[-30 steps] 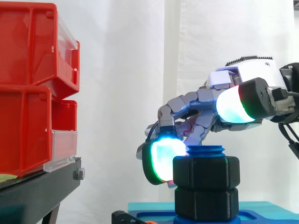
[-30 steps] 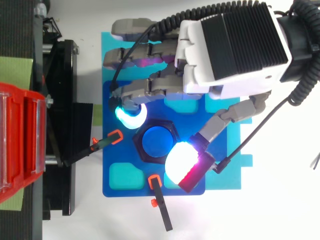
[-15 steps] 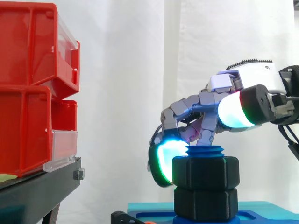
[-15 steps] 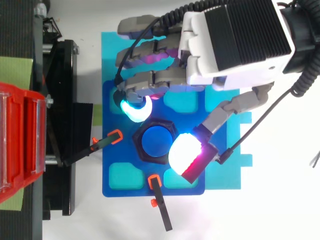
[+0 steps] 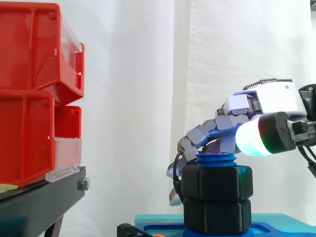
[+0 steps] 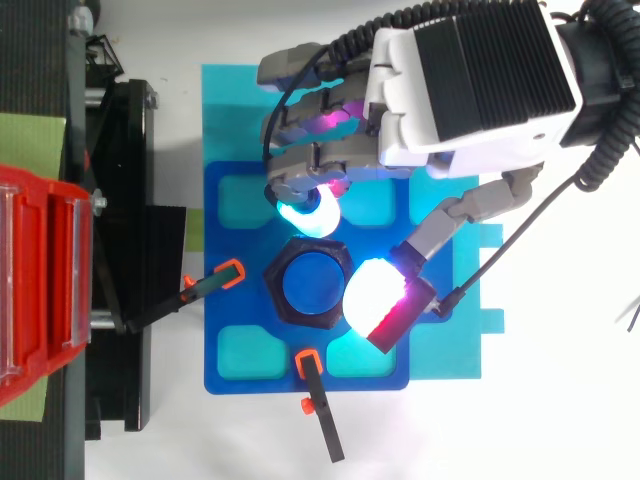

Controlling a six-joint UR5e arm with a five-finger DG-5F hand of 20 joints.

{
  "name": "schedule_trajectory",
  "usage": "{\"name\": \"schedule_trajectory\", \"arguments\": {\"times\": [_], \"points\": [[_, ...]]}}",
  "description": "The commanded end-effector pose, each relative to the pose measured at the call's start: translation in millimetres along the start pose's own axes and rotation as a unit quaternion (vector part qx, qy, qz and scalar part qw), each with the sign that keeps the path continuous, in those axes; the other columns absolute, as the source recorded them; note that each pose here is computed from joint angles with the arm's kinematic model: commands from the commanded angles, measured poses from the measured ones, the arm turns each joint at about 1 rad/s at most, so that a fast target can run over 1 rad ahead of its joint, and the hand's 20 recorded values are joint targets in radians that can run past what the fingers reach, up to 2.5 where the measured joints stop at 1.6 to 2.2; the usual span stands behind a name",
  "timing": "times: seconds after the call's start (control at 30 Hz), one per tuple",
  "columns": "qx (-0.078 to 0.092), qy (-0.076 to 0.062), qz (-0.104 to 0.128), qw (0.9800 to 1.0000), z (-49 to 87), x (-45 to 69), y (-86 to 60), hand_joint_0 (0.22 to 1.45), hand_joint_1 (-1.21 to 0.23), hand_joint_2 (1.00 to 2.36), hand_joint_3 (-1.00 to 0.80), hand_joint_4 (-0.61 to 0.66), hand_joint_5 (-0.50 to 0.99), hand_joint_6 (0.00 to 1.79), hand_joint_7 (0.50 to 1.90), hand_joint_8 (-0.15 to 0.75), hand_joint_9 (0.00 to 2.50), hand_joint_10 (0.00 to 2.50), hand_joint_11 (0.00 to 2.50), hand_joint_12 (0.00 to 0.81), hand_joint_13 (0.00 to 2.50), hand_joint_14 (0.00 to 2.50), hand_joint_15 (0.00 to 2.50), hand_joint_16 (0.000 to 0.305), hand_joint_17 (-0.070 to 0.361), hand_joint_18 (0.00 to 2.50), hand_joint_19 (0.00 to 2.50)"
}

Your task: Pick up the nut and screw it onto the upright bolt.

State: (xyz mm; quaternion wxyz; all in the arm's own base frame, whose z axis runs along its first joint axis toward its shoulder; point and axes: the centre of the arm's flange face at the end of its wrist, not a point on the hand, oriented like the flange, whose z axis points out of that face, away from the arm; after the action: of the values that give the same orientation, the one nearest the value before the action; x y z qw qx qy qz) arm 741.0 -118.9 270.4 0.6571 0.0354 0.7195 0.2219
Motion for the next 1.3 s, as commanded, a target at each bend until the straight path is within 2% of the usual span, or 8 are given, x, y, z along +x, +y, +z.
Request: {"name": "schedule_trajectory", "arguments": {"times": [0.0,0.2,0.47,0.77,1.0,1.1,1.2,1.27], "points": [[0.000,0.000,0.000,1.0000,-0.1,0.3,-0.3,0.49,-0.32,1.00,-0.50,0.15,0.07,0.50,1.39,0.282,1.34,0.00,0.09,0.339,0.67,0.00,0.00,0.038,0.086,0.34,0.00],[-0.001,-0.002,-0.001,1.0000,0.5,-0.7,-0.1,0.49,-0.32,1.00,-0.50,0.14,0.07,0.50,1.40,0.278,1.36,0.00,0.10,0.336,0.70,0.00,0.00,0.038,0.085,0.37,0.01],[0.000,-0.001,0.000,1.0000,0.2,0.0,-0.2,0.47,-0.36,1.00,-0.50,0.25,-0.07,0.50,0.98,0.305,1.15,0.00,0.12,0.376,0.60,0.00,0.00,0.045,0.101,0.29,0.02],[-0.003,-0.010,0.000,0.9999,2.8,-7.8,0.6,0.44,-0.33,1.00,-0.50,0.23,-0.12,0.50,0.86,0.311,0.96,0.00,0.06,0.405,0.48,0.00,0.00,0.051,0.115,0.17,0.00],[-0.003,-0.010,0.000,0.9999,5.3,-27.3,5.0,0.42,-0.31,1.00,-0.50,0.20,-0.16,0.50,0.74,0.299,0.85,0.00,0.00,0.413,0.43,0.00,0.00,0.056,0.126,0.11,0.00],[-0.001,-0.009,0.001,1.0000,7.5,-46.1,9.9,0.42,-0.32,1.00,-0.50,0.18,-0.17,0.50,0.70,0.300,0.81,0.00,0.00,0.414,0.40,0.00,0.00,0.058,0.130,0.09,0.00],[0.009,0.008,0.004,0.9999,2.8,-58.1,10.8,0.42,-0.32,1.00,-0.50,0.18,-0.18,0.50,0.67,0.295,0.76,0.00,0.00,0.417,0.37,0.00,0.00,0.059,0.132,0.07,0.00],[0.021,0.033,0.002,0.9992,-9.7,-75.7,16.7,0.41,-0.32,1.00,-0.50,0.17,-0.18,0.50,0.67,0.292,0.69,0.00,0.00,0.420,0.33,0.00,0.00,0.060,0.134,0.02,0.00]]}}
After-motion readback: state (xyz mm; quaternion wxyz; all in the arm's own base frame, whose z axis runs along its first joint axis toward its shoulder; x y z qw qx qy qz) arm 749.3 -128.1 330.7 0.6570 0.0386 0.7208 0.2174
